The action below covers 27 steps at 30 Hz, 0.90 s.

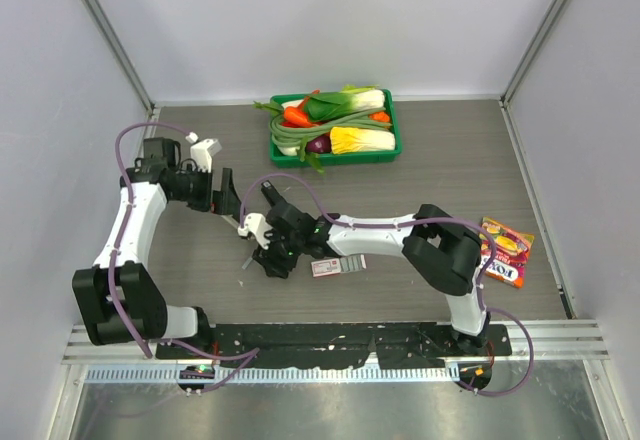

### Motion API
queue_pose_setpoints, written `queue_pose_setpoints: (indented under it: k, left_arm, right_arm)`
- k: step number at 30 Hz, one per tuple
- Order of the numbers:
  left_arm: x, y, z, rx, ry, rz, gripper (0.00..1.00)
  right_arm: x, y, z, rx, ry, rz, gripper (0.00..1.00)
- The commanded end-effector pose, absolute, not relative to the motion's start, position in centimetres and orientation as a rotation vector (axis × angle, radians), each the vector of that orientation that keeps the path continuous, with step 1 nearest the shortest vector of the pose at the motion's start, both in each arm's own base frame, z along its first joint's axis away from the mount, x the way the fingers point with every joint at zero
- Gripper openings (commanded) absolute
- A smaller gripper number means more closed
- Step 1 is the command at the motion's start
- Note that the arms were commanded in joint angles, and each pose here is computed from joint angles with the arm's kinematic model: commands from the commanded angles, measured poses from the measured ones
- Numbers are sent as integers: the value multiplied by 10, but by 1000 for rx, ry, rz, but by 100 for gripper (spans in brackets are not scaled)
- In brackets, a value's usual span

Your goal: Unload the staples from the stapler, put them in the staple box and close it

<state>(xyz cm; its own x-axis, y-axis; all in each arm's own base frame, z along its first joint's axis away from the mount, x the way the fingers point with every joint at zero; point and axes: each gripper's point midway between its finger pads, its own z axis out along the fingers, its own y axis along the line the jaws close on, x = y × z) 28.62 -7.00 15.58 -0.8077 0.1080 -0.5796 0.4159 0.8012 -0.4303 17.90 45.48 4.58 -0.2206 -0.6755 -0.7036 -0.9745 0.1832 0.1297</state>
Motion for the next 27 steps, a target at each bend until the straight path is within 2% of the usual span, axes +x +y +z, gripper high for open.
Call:
queue_pose_setpoints:
  k: [1, 15, 27]
  left_arm:
    - [292, -73, 175, 409, 2384, -788, 100]
    - [294, -73, 176, 396, 2378, -805, 100]
    - [293, -69, 173, 384, 2383, -800, 100]
  right_arm:
    - [192, 463, 52, -1530, 1903, 752, 52]
    - [193, 462, 32, -1570, 1930, 671, 50]
    - [188, 460, 23, -1574, 1918, 538, 32]
